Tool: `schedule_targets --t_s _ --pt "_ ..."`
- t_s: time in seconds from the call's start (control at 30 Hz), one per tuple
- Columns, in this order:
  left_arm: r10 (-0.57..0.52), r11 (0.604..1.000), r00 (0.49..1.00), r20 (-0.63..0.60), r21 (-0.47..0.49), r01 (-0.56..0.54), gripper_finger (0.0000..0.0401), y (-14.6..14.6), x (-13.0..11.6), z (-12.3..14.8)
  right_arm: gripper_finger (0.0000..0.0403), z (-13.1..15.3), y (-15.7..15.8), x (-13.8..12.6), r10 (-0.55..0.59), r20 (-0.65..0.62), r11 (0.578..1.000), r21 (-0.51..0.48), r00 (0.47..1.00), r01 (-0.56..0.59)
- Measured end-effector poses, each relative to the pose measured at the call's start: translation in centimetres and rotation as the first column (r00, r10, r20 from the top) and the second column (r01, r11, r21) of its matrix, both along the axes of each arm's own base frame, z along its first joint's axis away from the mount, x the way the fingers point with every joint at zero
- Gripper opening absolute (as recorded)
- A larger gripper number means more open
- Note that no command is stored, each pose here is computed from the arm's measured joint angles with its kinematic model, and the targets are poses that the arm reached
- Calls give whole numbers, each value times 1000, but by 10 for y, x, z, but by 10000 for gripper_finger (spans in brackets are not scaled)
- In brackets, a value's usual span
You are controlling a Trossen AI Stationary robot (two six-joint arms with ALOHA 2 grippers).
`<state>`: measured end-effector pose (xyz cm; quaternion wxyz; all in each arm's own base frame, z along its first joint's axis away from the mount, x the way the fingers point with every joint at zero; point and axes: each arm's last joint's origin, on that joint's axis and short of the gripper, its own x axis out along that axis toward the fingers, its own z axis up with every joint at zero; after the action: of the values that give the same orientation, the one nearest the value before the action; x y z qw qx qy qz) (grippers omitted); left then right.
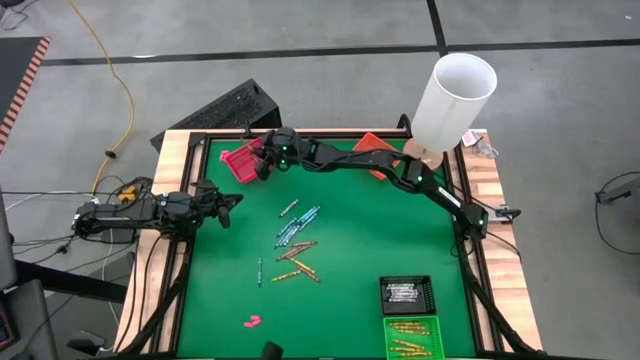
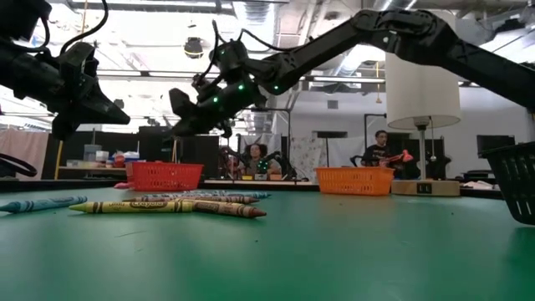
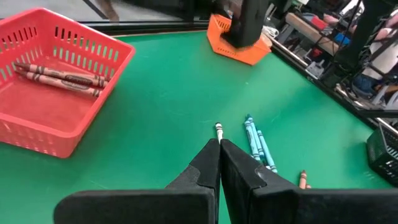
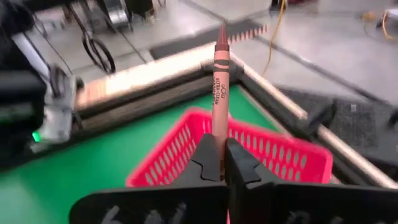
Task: Sort crayons
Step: Put the brown crayon into the red bin, then put the black crayon into the black bin
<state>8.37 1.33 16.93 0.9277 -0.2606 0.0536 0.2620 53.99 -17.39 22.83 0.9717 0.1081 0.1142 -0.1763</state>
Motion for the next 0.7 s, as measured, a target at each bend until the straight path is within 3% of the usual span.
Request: schedule_targets --t_s 0.23,0.63,0.7 --pt "-5 1000 1000 -12 23 6 0 0 0 0 16 -11 -2 -1 8 -66 1000 -28 998 -10" --pt "-5 1000 1000 -12 23 5 0 0 0 0 83 -15 -7 -3 5 -106 1000 -25 994 -7" --pt "-5 1000 1000 -12 23 5 0 0 0 0 85 -15 -6 -4 57 -111 998 -22 992 -60"
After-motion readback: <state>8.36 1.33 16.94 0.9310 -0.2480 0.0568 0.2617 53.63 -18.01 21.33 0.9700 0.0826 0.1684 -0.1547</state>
